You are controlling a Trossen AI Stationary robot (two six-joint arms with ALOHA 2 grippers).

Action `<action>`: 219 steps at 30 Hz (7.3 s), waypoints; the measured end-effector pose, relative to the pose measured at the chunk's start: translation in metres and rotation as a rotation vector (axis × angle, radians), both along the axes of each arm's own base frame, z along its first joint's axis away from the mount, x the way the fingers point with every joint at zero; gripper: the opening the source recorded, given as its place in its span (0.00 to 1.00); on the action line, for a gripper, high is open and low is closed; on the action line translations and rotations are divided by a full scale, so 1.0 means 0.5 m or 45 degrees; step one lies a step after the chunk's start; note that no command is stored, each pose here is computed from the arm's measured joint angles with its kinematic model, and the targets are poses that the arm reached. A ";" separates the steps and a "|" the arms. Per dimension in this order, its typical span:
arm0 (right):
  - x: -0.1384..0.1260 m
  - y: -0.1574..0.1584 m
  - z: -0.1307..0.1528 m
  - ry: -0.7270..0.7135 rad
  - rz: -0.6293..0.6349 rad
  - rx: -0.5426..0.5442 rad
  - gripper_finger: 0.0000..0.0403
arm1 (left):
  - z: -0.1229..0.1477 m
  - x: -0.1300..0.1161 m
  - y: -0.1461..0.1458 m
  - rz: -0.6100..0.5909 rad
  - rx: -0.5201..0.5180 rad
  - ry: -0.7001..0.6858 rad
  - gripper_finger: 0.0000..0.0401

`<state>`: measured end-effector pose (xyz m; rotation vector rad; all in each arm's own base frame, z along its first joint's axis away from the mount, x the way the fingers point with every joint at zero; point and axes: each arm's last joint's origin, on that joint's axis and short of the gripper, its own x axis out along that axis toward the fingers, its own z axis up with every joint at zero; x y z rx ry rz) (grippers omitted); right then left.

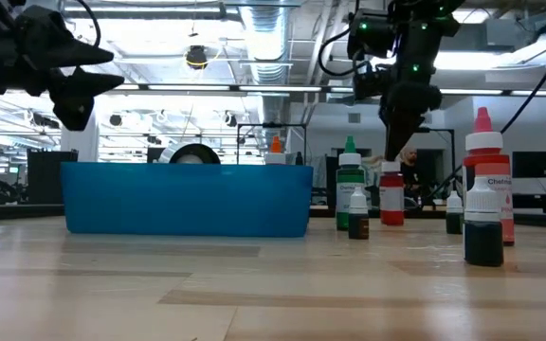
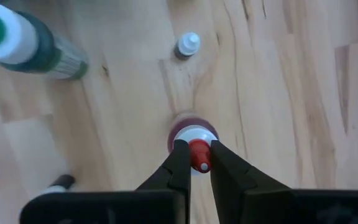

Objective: Pick & Place food coloring
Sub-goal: Put the large red food coloring bottle into the bin

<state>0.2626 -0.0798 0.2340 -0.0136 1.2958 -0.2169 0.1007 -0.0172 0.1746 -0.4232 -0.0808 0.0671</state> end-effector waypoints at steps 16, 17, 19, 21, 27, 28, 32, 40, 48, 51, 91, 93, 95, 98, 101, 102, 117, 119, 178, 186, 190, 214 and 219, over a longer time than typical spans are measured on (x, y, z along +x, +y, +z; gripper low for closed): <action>0.011 0.016 0.159 -0.169 0.080 0.101 0.07 | 0.019 -0.002 0.003 0.050 0.015 -0.115 0.40; 0.014 0.020 0.173 -0.198 0.094 0.093 0.07 | 0.019 -0.002 0.003 0.049 0.011 -0.116 0.40; 0.020 0.030 0.200 -0.253 0.117 0.090 0.07 | 0.020 -0.003 0.003 0.057 0.005 -0.118 0.40; 0.024 0.039 0.229 -0.315 0.136 0.099 0.07 | 0.026 -0.003 0.003 0.062 0.014 -0.120 0.40; 0.030 0.070 0.293 -0.455 0.192 0.086 0.07 | 0.072 -0.005 0.005 0.098 0.067 -0.150 0.40; 0.031 0.075 0.301 -0.476 0.199 0.087 0.06 | 0.080 -0.003 0.005 0.105 0.075 -0.146 0.40; 0.035 0.096 0.321 -0.537 0.226 0.094 0.07 | 0.118 0.013 0.001 0.118 0.112 -0.105 0.40; 0.055 0.135 0.334 -0.662 0.289 0.112 0.07 | 0.209 0.088 -0.017 0.150 0.188 0.111 0.40; 0.072 0.167 0.353 -0.827 0.339 0.127 0.07 | 0.299 0.177 -0.026 0.150 0.252 0.336 0.40; 0.083 0.175 0.350 -0.837 0.353 0.132 0.06 | 0.330 0.205 -0.027 0.157 0.261 0.381 0.40; 0.246 0.186 0.232 -0.865 0.430 0.200 0.08 | 0.329 0.316 -0.034 -0.088 0.102 0.738 0.40; 0.246 0.186 0.232 -0.866 0.426 0.201 0.08 | 0.328 0.315 -0.031 -0.079 0.101 0.748 0.40; 0.247 0.186 0.232 -0.866 0.425 0.202 0.07 | 0.326 0.315 -0.027 -0.071 0.101 0.762 0.40; 0.247 0.187 0.233 -0.869 0.430 0.206 0.06 | 0.326 0.315 -0.026 -0.056 0.104 0.763 0.40; 0.247 0.188 0.234 -0.878 0.438 0.214 0.08 | 0.325 0.313 -0.024 -0.024 0.112 0.775 0.40; 0.248 0.188 0.235 -0.883 0.438 0.214 0.08 | 0.325 0.313 -0.024 -0.023 0.113 0.777 0.40; 0.247 0.187 0.234 -0.874 0.437 0.201 0.07 | 0.323 0.316 -0.006 -0.001 0.092 0.785 0.40; 0.247 0.187 0.234 -0.874 0.439 0.199 0.06 | 0.322 0.318 -0.006 -0.002 0.091 0.784 0.40; 0.250 0.187 0.239 -0.913 0.434 0.202 0.10 | 0.318 0.338 0.003 -0.068 0.125 0.747 0.26; 0.249 0.187 0.238 -0.909 0.432 0.199 0.12 | 0.317 0.338 0.003 -0.061 0.125 0.751 0.26; 0.249 0.180 0.238 -0.908 0.424 0.198 0.13 | 0.317 0.338 0.004 -0.051 0.125 0.753 0.26; 0.247 0.180 0.235 -0.883 0.431 0.198 0.20 | 0.313 0.336 0.005 -0.039 0.130 0.784 0.26; 0.247 0.180 0.235 -0.882 0.432 0.199 0.27 | 0.313 0.336 0.005 -0.034 0.125 0.785 0.26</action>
